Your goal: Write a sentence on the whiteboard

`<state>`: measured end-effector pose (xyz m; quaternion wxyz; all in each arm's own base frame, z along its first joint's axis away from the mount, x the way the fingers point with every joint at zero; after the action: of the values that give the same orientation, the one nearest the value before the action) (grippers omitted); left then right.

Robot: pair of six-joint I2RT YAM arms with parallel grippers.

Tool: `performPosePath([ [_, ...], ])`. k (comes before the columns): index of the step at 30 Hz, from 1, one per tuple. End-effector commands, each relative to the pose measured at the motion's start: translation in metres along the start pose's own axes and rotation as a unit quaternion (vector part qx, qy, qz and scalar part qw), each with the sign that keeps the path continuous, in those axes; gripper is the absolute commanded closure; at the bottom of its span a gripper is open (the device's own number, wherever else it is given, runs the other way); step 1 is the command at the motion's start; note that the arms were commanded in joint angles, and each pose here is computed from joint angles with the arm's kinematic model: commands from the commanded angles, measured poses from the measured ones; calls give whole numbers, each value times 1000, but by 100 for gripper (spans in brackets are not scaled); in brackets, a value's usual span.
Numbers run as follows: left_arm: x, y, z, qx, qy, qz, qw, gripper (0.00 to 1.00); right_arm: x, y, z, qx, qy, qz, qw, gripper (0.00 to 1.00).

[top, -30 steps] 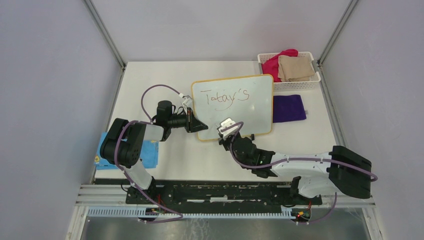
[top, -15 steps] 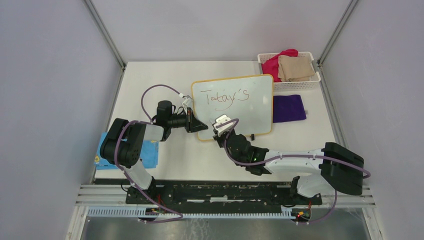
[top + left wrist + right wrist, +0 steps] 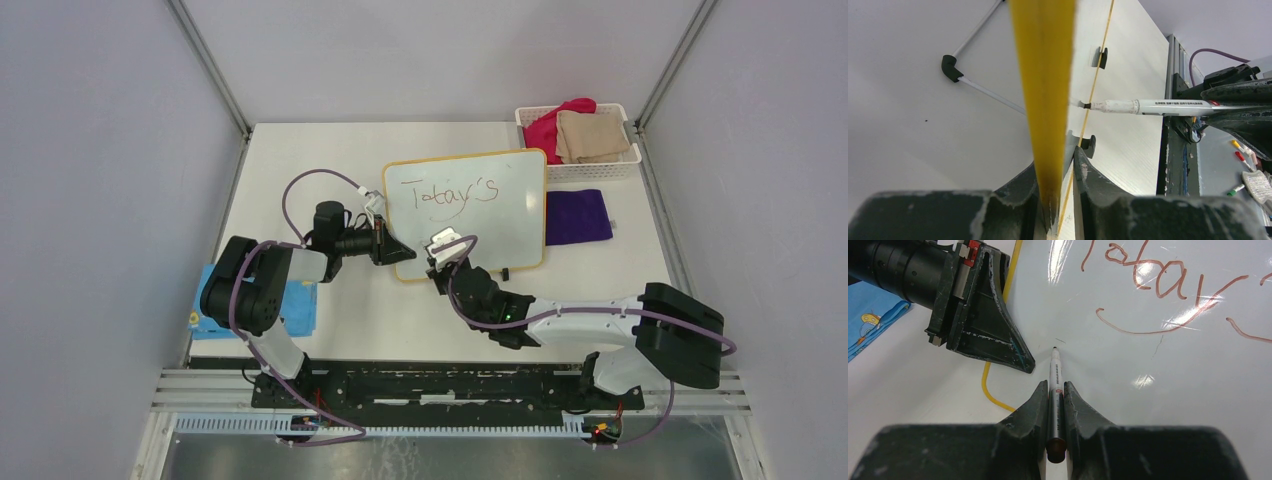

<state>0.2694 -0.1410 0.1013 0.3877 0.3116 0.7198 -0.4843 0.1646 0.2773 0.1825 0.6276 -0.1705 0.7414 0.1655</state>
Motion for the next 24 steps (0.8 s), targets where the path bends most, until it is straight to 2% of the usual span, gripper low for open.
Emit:
performPosePath([
  [1,32,5,3,-47,58,-44,996,98,-9,2,5,10,-8,21,1000,100],
  [16,31,5,3,-48,58,-44,996,98,15,-17,-13,22,19,23,999,100],
  [24,31,4,3,-47,58,-43,996,98,2,-20,-13,29,1,28,999,100],
])
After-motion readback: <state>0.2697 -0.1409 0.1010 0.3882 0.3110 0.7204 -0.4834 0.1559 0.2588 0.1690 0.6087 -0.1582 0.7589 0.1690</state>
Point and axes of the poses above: each gripper's point midway between its finger pads, its own z axis out along the fingers, its own y axis along the line the jaws close on, x = y × z, the point moved 10 cm from there along -z, back along the fingers, and after that the axes turned 9 degrees about z, right-handed, at the moved point
